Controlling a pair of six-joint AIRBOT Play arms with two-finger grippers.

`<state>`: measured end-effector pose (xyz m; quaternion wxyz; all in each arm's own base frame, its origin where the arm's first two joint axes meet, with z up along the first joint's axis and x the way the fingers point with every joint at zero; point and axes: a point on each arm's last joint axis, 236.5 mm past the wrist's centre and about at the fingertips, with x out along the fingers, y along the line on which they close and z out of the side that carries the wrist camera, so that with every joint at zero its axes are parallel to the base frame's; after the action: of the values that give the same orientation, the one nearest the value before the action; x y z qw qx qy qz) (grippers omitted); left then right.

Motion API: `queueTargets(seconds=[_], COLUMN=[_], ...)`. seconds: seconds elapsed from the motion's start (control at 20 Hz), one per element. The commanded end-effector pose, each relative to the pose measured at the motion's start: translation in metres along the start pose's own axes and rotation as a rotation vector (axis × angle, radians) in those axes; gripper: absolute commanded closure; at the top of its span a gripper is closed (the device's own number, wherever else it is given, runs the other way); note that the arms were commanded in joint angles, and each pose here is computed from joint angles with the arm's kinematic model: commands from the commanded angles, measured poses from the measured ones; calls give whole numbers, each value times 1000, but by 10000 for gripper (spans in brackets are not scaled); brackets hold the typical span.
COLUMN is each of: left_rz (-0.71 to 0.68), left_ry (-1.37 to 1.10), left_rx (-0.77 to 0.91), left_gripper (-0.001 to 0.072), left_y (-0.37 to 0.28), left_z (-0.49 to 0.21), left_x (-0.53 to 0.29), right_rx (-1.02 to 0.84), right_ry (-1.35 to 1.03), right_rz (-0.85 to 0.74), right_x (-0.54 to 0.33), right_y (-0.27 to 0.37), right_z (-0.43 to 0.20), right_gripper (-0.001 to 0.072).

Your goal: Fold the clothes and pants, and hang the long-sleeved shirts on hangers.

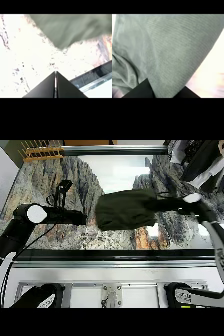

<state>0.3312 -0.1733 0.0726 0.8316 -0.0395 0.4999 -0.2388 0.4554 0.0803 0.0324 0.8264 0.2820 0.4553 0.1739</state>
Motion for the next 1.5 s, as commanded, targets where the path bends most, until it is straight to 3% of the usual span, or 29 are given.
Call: queueTargets(seconds=[0.0,0.15,0.4,0.6,0.95,1.0,1.05,1.1,1.15,1.45], left_rz=[0,0,0,-1,0,0,0,0,1,1], left_ry=[-1,-2,0,10,4,4,4,4,4,4], left_rx=[3,2,2,2,3,3,3,3,3,3], left_gripper=[687,687,687,687,686,686,687,686,687,686], left_y=[0,0,0,0,0,0,0,0,0,0], left_z=[0,0,0,-3,-1,-1,-1,-1,-1,-1], left_x=[0,0,0,0,0,0,0,0,0,0], right_rx=[122,272,496,540,600,606,612,614,616,619], right_ry=[-266,-419,-378,-355,-170,-145,-126,-114,-107,-246], right_rz=[-328,-485,-588,-605,-500,-486,-476,-474,-479,-729], right_x=[-140,-241,-288,-292,-251,-246,-243,-243,-245,-337], right_y=[-111,-179,-250,-261,-236,-232,-230,-228,-228,-242], right_z=[52,46,-20,-38,-75,-80,-85,-87,-90,-88], right_gripper=[692,692,692,692,673,541,339,180,122,117])
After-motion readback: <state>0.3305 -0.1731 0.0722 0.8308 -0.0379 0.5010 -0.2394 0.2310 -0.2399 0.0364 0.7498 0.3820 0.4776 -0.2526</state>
